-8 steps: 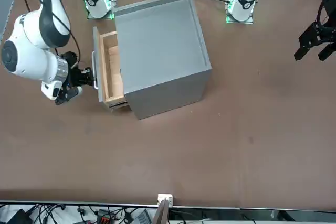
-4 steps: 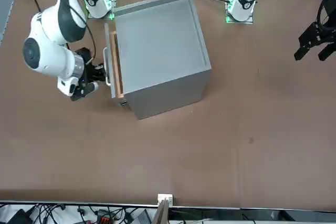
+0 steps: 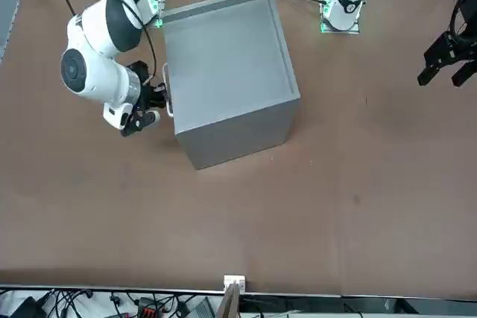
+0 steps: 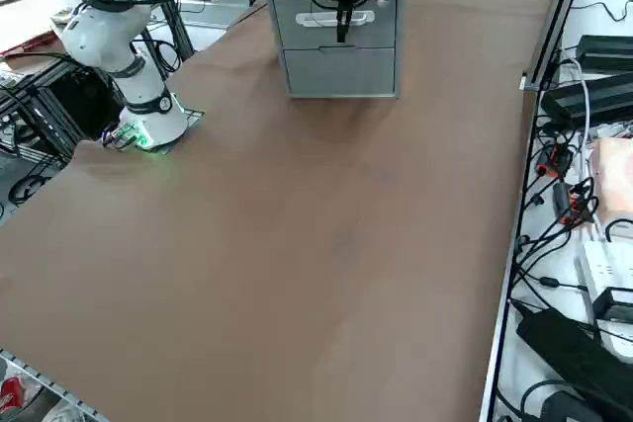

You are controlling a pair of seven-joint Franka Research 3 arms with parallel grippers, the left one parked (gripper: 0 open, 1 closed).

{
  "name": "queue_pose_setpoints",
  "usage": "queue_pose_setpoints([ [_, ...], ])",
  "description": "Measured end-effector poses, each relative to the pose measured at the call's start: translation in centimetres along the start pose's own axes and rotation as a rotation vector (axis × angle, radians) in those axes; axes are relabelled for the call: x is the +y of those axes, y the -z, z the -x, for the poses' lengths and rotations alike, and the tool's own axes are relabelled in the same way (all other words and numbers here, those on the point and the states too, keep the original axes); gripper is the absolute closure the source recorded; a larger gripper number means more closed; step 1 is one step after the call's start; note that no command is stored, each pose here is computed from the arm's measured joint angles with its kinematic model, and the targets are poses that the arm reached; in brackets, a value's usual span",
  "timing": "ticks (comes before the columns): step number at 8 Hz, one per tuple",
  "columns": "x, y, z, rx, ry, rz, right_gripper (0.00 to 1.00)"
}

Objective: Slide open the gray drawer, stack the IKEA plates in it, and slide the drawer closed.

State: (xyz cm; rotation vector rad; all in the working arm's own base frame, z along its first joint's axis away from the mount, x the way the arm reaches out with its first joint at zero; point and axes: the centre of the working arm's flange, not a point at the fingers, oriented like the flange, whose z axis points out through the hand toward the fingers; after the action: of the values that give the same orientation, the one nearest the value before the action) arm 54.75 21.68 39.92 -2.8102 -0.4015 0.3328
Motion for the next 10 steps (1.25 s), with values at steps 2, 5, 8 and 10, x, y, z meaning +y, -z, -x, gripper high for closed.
queue_pose_setpoints([
  [2,0.1,-0.1,0.0,-0.002,-0.011,-0.019,1.00],
  [5,0.5,-0.2,0.0,-0.002,-0.029,-0.042,1.00],
  [8,0.6,0.2,-0.1,0.007,-0.035,-0.046,1.00],
  [10,0.7,3.2,-0.4,0.061,-0.021,0.003,0.99],
])
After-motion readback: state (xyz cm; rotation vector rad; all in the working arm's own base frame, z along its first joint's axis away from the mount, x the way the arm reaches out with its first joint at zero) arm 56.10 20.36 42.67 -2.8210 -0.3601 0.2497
